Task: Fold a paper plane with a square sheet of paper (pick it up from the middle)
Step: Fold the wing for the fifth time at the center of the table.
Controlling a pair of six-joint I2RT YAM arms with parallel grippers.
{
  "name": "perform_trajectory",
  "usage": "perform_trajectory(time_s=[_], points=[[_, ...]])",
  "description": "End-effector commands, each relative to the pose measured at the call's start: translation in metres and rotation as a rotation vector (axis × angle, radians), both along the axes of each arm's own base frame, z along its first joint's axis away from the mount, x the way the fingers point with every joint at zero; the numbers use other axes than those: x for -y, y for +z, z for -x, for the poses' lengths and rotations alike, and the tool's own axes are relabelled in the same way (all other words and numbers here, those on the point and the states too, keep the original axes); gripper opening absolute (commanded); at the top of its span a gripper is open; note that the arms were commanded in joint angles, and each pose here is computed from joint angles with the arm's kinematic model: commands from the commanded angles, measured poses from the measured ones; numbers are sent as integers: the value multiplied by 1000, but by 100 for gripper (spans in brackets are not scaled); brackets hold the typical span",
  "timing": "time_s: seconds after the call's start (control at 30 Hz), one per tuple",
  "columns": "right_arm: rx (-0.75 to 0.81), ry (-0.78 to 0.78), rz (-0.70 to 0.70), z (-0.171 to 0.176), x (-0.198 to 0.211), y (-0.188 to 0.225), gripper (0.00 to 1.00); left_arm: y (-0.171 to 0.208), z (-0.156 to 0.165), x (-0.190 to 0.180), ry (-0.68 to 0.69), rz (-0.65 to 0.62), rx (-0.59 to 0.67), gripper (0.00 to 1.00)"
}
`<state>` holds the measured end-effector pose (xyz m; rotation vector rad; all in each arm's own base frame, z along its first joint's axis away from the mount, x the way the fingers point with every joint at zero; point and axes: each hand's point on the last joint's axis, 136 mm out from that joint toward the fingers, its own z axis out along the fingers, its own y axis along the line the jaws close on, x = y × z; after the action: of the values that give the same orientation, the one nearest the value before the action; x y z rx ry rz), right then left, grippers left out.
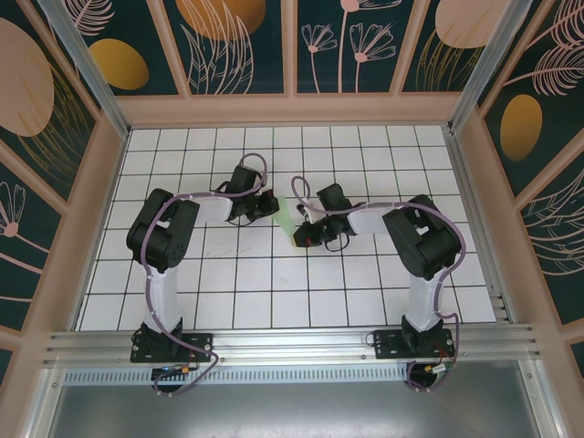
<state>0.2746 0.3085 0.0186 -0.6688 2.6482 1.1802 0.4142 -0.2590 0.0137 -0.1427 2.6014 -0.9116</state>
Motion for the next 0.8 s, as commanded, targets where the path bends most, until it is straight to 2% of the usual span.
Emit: perform_trajectory(time_s=[0.0, 0.13, 0.23, 0.37, 0.43, 0.57, 0.67, 0.77], points=[[-151, 15, 82, 42, 23, -18, 0, -64, 21, -39, 81, -197, -143, 6], [-132, 2, 80, 42, 25, -12, 0, -59, 17, -37, 76, -193, -131, 6], [-78, -42, 47, 27, 21, 5, 0, -47, 12, -30, 58, -164, -109, 8], [37, -171, -17, -7, 17, 41, 2, 2, -5, -13, 29, -80, -25, 16], [91, -237, -39, -22, 18, 56, 9, 28, -12, -9, 29, -47, 15, 21], [162, -393, -29, -50, 28, 69, 30, 63, -13, -9, 55, -23, 60, 32], [187, -545, -8, -74, 49, 69, 44, 63, -7, -16, 93, -63, 40, 41], [179, -621, -29, -87, 55, 68, 54, 55, -1, -19, 120, -135, 20, 47]])
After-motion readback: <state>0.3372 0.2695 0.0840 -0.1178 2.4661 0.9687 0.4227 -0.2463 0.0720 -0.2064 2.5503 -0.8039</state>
